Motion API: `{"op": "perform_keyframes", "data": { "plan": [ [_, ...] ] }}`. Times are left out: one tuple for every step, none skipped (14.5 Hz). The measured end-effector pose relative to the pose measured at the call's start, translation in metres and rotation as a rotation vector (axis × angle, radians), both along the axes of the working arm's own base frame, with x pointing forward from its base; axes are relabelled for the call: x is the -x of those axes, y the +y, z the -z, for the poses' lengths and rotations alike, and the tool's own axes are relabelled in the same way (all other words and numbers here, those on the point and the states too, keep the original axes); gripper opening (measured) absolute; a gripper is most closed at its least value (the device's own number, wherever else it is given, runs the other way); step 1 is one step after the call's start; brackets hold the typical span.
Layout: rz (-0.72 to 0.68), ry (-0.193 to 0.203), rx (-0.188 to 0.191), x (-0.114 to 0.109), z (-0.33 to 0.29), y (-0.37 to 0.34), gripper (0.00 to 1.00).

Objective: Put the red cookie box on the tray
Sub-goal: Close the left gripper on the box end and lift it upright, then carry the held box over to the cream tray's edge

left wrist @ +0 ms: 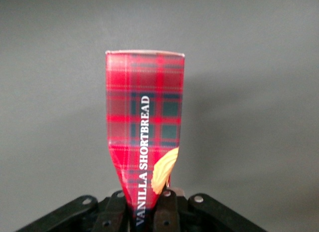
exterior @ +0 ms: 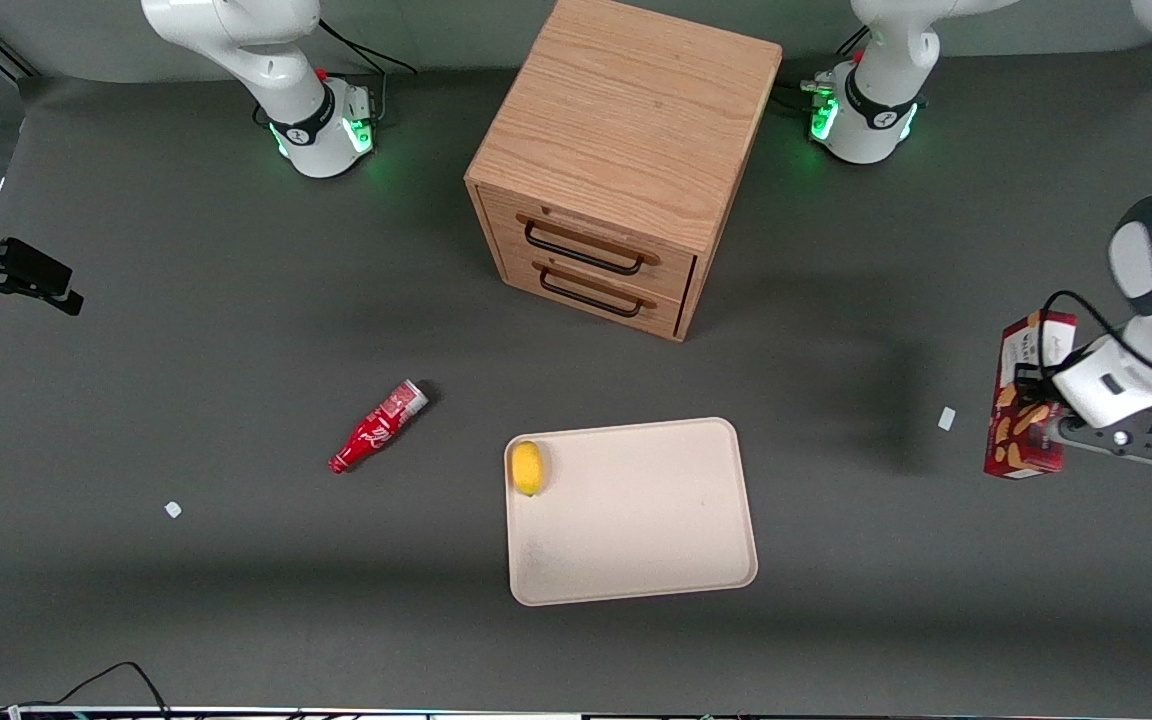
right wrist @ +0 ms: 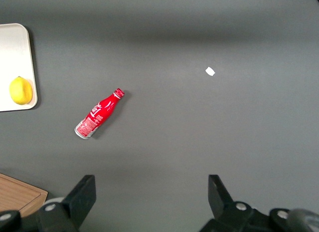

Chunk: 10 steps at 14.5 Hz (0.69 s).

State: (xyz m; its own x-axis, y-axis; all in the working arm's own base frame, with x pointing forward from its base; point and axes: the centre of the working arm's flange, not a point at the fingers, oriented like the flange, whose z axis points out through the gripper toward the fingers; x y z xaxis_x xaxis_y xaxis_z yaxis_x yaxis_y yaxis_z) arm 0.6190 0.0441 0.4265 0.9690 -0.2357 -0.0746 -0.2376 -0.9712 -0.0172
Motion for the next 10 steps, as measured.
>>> {"op": "perform_keyframes", "data": {
  "plan": [
    [-0.028,0.003,0.003,-0.004,-0.024,-0.014,0.16],
    [-0.057,-0.001,0.005,-0.008,-0.043,-0.033,0.16],
    [-0.087,-0.008,0.010,-0.010,-0.057,-0.058,0.16],
    [-0.122,-0.014,0.015,-0.012,-0.063,-0.084,0.16],
    [-0.161,-0.016,0.021,-0.013,-0.063,-0.109,0.16],
    [-0.200,-0.012,0.027,-0.015,-0.058,-0.134,0.16],
    [-0.237,-0.007,0.031,-0.019,-0.051,-0.159,0.16],
    [-0.270,-0.005,0.035,-0.023,-0.045,-0.181,0.16],
    [-0.298,-0.003,0.038,-0.028,-0.038,-0.202,0.16],
    [-0.320,0.001,0.041,-0.032,-0.031,-0.220,0.16]
  ]
}}
